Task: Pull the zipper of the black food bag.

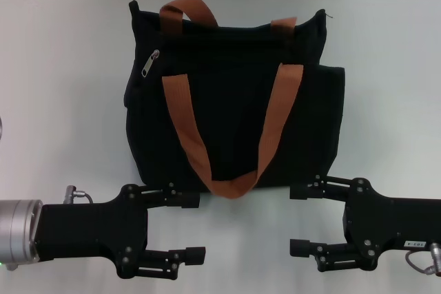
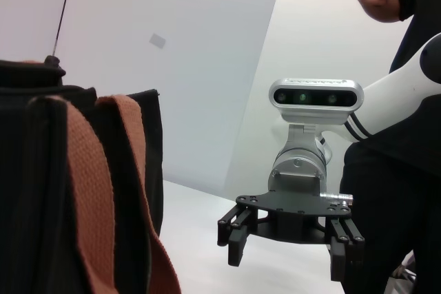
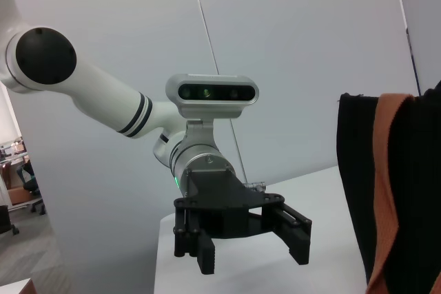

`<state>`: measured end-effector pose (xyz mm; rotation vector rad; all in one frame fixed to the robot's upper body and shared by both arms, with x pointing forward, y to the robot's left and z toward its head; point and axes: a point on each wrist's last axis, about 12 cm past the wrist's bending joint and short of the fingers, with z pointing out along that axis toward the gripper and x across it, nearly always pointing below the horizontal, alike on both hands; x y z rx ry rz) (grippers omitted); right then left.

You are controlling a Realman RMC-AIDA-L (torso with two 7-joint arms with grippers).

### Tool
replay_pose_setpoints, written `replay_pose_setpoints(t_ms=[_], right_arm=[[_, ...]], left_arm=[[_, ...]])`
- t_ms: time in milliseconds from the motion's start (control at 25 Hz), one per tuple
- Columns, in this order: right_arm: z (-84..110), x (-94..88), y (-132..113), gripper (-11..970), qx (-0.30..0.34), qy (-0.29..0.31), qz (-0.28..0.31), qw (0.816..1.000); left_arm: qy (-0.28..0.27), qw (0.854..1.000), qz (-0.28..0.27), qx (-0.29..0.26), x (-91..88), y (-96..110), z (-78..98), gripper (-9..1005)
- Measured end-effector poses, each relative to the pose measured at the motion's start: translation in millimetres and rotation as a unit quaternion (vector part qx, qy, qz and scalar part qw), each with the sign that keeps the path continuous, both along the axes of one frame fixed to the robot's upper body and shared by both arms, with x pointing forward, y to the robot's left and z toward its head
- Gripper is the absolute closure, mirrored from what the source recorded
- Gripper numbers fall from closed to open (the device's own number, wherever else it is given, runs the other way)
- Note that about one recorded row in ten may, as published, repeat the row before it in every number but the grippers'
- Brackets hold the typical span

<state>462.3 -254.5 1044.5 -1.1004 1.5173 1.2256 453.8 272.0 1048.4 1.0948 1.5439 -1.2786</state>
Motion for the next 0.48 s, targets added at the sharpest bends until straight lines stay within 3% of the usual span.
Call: replay_pose_setpoints(t_ms=[480], right_arm=[[0.7, 0.6, 0.4, 147, 0.001, -0.001, 0.002, 1.0]], left_arm=[[0.0, 1.0, 0.0, 0.001, 0.0, 0.3, 0.0, 191]])
